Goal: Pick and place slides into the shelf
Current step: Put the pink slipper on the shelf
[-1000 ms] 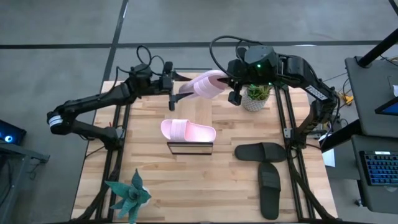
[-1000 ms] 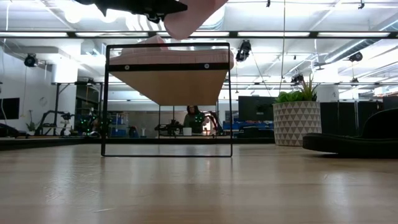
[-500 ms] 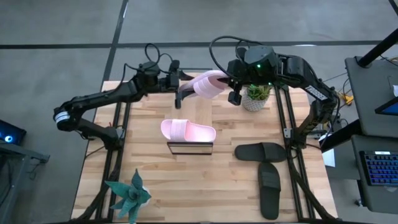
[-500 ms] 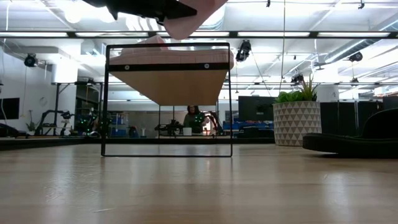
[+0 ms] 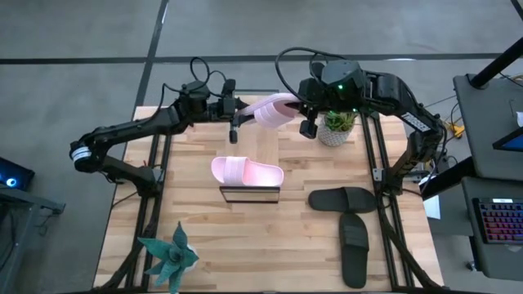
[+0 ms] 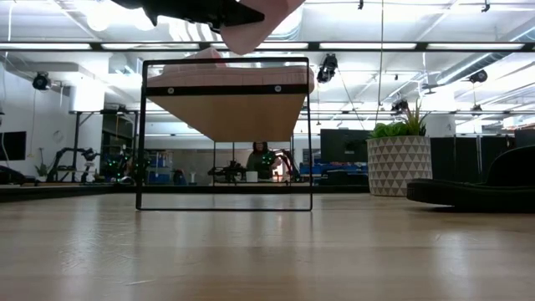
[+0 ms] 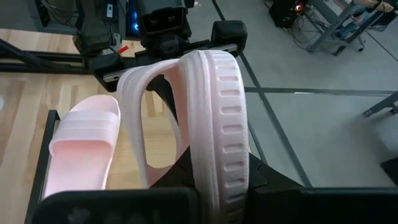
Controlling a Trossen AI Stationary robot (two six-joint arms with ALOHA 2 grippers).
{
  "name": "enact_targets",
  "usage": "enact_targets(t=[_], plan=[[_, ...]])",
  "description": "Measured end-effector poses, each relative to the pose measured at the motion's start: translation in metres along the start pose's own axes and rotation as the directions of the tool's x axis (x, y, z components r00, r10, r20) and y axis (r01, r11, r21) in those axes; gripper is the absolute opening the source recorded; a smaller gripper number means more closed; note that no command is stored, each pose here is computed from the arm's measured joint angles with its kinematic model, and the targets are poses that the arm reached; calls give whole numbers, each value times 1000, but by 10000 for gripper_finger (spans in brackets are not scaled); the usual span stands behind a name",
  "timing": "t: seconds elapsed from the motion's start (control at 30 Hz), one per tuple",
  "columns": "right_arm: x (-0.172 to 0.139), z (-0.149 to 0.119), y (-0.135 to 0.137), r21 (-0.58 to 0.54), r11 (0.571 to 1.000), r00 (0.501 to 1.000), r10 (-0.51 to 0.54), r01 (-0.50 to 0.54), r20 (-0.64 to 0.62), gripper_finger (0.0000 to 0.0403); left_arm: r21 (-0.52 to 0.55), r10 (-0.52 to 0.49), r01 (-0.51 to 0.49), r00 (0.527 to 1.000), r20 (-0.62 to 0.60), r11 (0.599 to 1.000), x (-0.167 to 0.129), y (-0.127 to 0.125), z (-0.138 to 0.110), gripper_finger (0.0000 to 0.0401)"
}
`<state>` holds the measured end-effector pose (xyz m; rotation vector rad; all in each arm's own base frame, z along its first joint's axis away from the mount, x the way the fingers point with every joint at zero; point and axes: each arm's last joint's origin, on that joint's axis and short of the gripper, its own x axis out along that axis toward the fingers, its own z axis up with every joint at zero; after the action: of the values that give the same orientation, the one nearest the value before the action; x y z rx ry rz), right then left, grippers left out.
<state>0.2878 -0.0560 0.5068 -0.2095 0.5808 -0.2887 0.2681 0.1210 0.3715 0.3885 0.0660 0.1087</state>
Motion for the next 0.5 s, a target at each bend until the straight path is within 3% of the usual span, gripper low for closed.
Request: enact_targets(t=[0.13, 0.5], plan=[[0, 0, 0, 1, 1000, 1000, 3, -3, 3, 42, 2, 4, -4, 1000, 3, 1000, -2, 0, 1, 41], [-6, 1, -2, -55, 998, 1000, -3, 3, 3, 148, 0, 18, -18, 1000, 8, 1000, -5, 0, 4, 40]])
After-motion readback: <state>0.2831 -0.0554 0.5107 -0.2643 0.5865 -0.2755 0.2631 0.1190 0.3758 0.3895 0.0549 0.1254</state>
